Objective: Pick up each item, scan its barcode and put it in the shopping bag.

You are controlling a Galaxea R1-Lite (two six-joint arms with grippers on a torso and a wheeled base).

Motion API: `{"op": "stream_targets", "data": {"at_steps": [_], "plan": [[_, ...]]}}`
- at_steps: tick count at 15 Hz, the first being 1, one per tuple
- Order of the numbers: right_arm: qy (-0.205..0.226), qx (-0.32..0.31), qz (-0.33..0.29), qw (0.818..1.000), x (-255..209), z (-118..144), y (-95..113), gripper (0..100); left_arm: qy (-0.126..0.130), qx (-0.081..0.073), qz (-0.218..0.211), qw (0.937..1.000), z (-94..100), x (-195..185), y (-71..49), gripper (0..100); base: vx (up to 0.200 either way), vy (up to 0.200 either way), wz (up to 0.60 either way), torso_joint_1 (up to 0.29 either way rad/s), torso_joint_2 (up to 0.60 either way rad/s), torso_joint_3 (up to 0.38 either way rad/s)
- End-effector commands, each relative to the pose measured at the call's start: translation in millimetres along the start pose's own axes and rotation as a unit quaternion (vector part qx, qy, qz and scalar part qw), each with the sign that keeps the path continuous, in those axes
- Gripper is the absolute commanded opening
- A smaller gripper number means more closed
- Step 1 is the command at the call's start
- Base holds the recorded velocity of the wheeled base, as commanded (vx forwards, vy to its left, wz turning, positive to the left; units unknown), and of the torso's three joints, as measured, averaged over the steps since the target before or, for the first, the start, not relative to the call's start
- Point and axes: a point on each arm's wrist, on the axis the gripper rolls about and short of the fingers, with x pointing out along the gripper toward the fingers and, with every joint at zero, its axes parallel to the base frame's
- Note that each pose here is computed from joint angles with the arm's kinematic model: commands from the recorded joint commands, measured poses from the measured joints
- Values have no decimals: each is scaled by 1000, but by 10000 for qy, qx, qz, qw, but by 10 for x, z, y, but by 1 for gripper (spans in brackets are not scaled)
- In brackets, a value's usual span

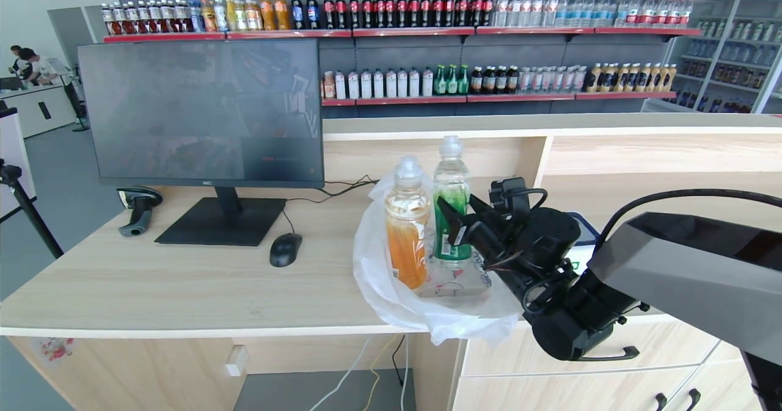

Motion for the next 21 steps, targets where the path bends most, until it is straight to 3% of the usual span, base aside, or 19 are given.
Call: {"op": "stream_targets", "data": {"at_steps": [1, 21], "plan": [[35, -32, -27, 10000, -13, -10, -19, 0, -3, -1, -2, 10000, 0, 0, 0, 100, 0, 0, 0, 0, 0, 0], [306, -127, 15, 9994, -190, -1, 11, 0, -3, -1, -2, 10000, 0, 0, 1, 100, 0, 0, 0, 0, 0, 0]]}}
